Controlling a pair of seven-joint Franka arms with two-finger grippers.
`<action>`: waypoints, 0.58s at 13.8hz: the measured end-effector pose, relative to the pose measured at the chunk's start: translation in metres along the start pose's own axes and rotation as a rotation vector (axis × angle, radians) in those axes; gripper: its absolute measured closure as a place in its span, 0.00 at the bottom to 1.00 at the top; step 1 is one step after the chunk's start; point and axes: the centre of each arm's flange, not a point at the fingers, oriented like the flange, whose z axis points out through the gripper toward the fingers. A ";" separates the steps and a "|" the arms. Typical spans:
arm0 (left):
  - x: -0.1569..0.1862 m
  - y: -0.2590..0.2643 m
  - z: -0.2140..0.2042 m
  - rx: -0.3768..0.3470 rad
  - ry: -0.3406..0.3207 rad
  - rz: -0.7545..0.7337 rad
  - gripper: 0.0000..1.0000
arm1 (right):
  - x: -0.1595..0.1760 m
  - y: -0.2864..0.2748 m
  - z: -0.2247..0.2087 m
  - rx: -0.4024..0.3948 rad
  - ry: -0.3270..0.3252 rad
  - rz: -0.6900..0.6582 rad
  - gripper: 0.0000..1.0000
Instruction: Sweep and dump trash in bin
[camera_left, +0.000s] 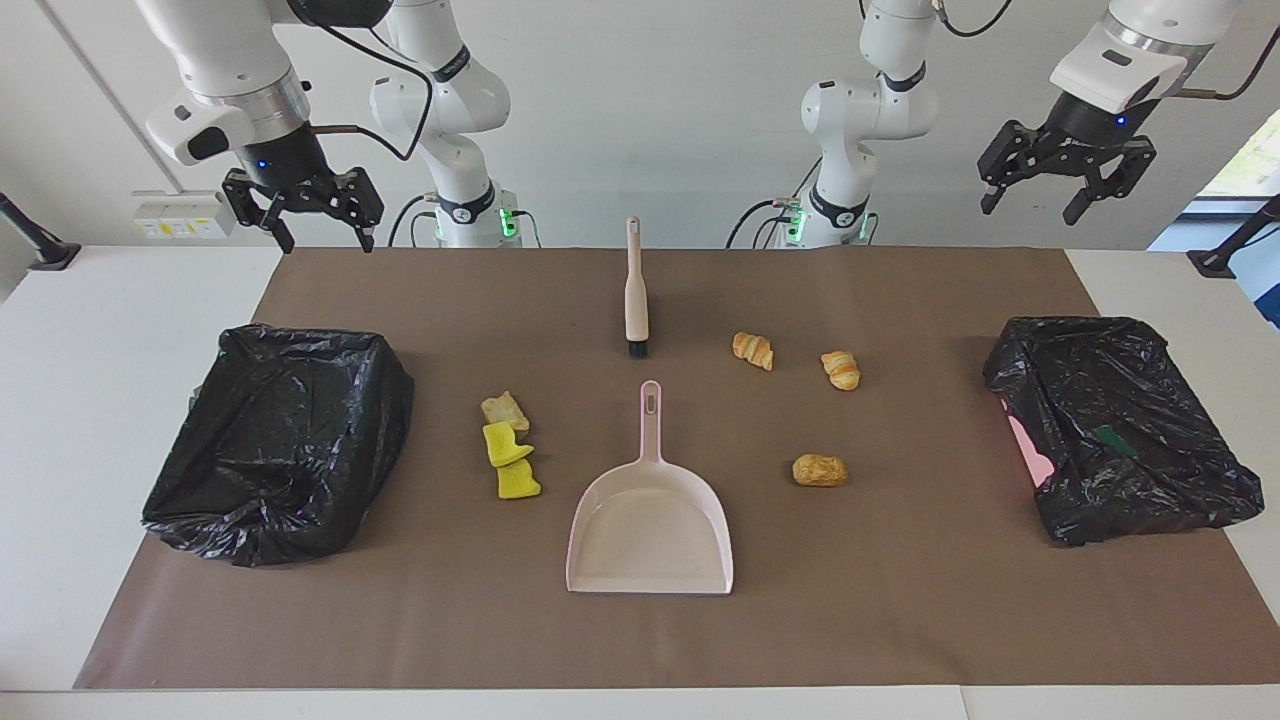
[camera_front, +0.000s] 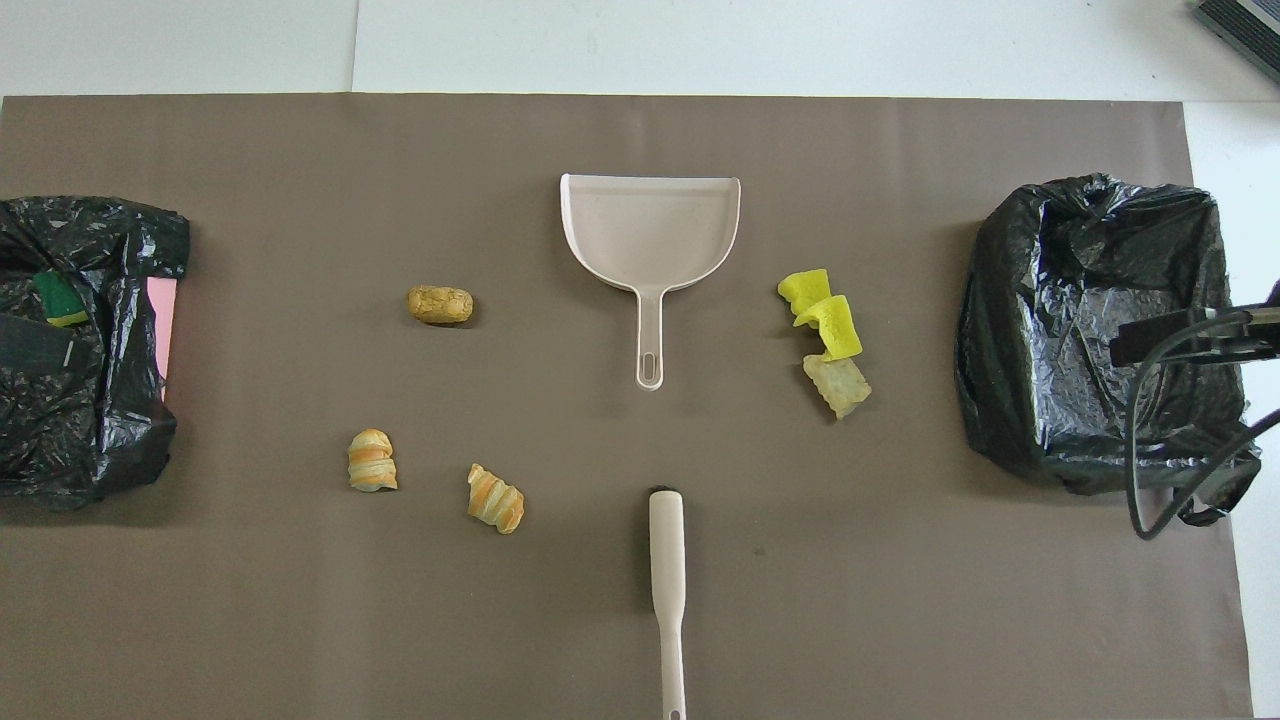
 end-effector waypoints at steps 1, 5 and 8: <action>0.000 0.000 0.000 0.000 0.000 0.000 0.00 | 0.001 -0.001 0.003 0.001 0.003 -0.002 0.00; 0.000 0.000 0.000 0.000 0.000 0.000 0.00 | 0.005 -0.020 0.016 0.003 0.018 -0.035 0.00; 0.000 0.000 0.000 0.000 0.000 0.000 0.00 | 0.008 -0.035 0.023 0.005 0.035 -0.047 0.00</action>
